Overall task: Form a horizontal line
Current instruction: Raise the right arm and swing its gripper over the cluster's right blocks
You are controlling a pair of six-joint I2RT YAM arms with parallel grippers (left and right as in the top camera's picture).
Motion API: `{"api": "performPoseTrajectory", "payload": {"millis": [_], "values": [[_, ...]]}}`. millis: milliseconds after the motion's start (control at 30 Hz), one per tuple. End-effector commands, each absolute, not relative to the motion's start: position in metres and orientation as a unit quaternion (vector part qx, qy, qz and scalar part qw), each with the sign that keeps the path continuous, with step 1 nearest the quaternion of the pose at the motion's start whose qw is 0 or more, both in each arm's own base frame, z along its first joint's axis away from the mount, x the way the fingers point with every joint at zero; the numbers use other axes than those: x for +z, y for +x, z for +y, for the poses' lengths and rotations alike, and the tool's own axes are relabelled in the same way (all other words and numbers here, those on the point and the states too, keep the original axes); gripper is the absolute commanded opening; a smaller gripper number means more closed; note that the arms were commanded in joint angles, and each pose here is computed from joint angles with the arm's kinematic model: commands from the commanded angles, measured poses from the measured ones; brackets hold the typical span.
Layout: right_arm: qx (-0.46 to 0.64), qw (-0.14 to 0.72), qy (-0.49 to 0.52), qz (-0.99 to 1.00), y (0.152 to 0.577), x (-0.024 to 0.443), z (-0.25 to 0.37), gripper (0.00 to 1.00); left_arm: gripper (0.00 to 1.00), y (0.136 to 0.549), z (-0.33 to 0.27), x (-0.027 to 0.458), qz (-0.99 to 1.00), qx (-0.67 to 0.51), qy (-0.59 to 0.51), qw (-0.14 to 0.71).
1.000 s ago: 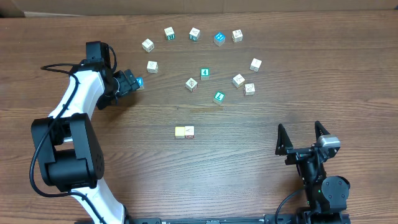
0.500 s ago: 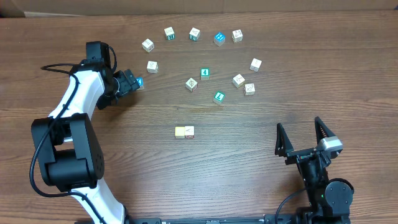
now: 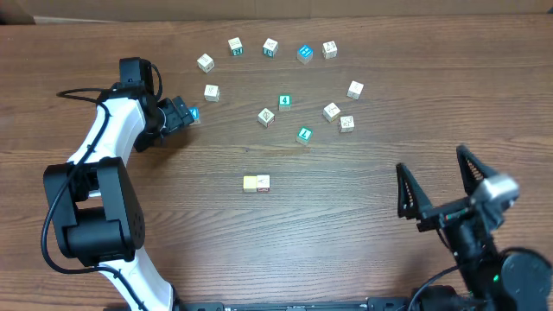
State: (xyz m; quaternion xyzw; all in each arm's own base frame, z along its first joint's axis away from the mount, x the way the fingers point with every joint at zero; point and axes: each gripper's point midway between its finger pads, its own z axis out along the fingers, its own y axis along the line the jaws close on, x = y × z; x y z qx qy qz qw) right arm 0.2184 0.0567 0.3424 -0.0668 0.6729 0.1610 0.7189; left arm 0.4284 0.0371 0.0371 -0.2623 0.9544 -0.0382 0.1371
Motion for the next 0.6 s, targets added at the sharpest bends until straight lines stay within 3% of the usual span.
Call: {"api": "performPoseTrajectory", "payload": {"millis": [0, 300, 567], "values": [[0.197, 0.694, -0.104, 0.685, 0.222, 0.370, 0.075, 1.00, 1.00, 0.433, 0.037, 0.037, 0.955, -0.034, -0.259, 0.141], [0.240, 0.538, -0.146, 0.794, 0.249, 0.394, 0.099, 1.00, 0.99, 0.433, 0.037, 0.037, 0.955, -0.034, -0.259, 0.141], [0.268, 0.389, -0.109, 0.875, 0.295, 0.362, 0.106, 1.00, 0.99, 0.433, 0.037, 0.037, 0.955, -0.034, -0.259, 0.141]]}}
